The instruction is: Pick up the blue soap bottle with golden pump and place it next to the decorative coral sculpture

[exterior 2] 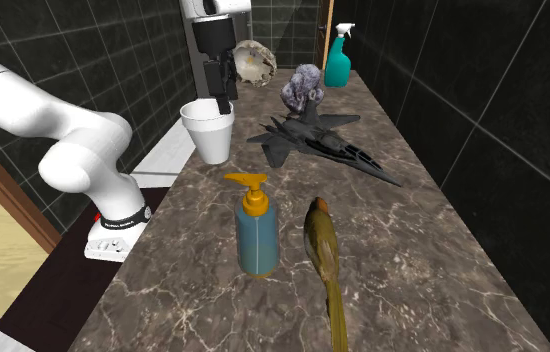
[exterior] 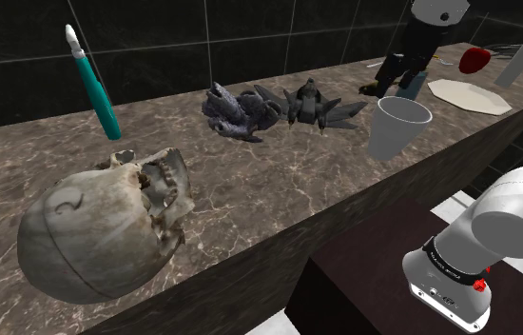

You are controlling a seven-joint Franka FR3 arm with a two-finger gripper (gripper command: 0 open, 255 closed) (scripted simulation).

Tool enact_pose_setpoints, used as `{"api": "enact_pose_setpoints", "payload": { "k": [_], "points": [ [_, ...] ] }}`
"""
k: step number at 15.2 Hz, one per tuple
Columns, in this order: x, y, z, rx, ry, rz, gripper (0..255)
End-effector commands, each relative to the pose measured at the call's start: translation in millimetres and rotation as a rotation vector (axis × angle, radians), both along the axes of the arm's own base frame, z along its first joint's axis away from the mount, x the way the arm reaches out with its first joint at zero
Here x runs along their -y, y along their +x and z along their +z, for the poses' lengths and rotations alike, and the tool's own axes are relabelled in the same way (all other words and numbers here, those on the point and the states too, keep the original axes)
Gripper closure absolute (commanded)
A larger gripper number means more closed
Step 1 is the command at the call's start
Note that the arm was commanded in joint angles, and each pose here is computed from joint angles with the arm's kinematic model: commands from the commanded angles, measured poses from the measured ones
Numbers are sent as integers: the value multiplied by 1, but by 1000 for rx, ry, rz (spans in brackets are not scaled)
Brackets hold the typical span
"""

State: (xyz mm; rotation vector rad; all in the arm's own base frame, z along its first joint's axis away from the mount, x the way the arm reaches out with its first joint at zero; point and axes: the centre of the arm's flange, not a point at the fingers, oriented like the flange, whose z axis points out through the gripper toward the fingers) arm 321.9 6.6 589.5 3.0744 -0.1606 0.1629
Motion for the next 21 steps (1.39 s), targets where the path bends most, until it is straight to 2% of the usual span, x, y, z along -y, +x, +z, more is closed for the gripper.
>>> {"api": "enact_pose_setpoints", "payload": {
  "k": [1, 21],
  "points": [
    [0, 0, 0, 0, 0, 0, 0],
    [273, 33, 47, 23, 96, 84, 0]
  ]
}}
